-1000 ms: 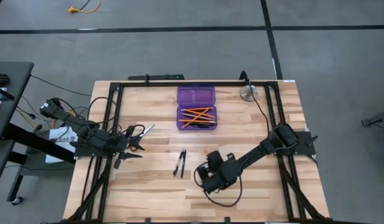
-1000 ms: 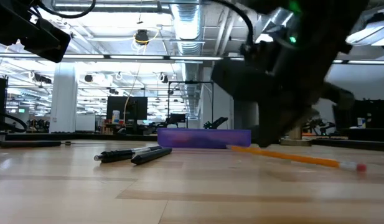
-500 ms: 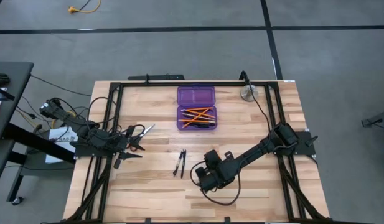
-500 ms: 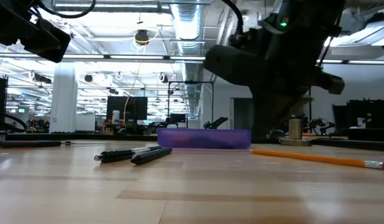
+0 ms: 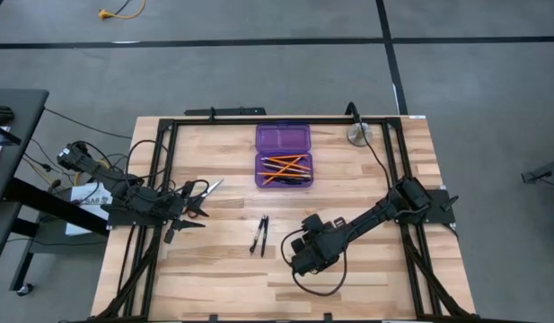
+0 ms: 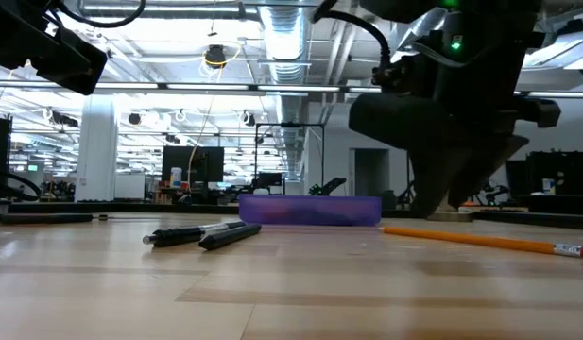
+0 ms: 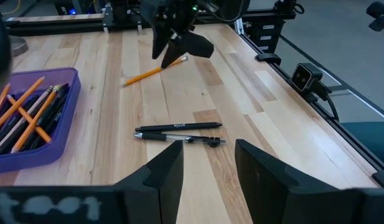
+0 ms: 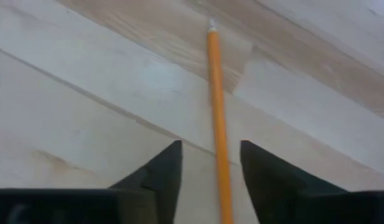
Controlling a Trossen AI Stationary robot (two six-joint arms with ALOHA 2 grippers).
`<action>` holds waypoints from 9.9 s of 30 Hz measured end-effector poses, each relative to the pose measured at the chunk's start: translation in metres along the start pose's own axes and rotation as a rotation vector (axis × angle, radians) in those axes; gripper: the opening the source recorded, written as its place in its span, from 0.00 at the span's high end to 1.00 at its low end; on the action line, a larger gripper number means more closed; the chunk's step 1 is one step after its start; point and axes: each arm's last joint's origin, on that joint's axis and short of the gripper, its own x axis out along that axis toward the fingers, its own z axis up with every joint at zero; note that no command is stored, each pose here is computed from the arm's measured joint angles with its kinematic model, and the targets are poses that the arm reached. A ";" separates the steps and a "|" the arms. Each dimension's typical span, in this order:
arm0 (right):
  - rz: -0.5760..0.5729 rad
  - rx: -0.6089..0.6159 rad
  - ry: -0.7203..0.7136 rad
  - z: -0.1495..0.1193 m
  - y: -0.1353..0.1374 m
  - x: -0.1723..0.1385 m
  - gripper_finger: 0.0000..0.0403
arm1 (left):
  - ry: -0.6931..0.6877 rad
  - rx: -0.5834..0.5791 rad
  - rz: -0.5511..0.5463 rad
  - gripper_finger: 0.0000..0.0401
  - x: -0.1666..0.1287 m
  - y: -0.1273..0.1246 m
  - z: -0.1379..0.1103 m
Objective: Pick & place school supplies into a supply box
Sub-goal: Put the orange pencil into the purple pencil case, then put the orange pencil into the purple supply box
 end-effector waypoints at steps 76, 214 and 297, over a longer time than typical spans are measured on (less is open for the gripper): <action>0.014 0.060 -0.097 -0.002 -0.001 0.014 0.99 | 0.151 0.050 0.024 0.67 0.022 -0.004 -0.009; 0.117 0.137 -0.530 -0.022 0.010 0.040 1.00 | 0.139 0.028 0.027 0.67 0.022 -0.004 -0.008; 0.211 -0.659 -0.280 0.281 -0.030 0.092 0.99 | 0.064 -0.174 0.122 0.67 0.022 -0.002 -0.003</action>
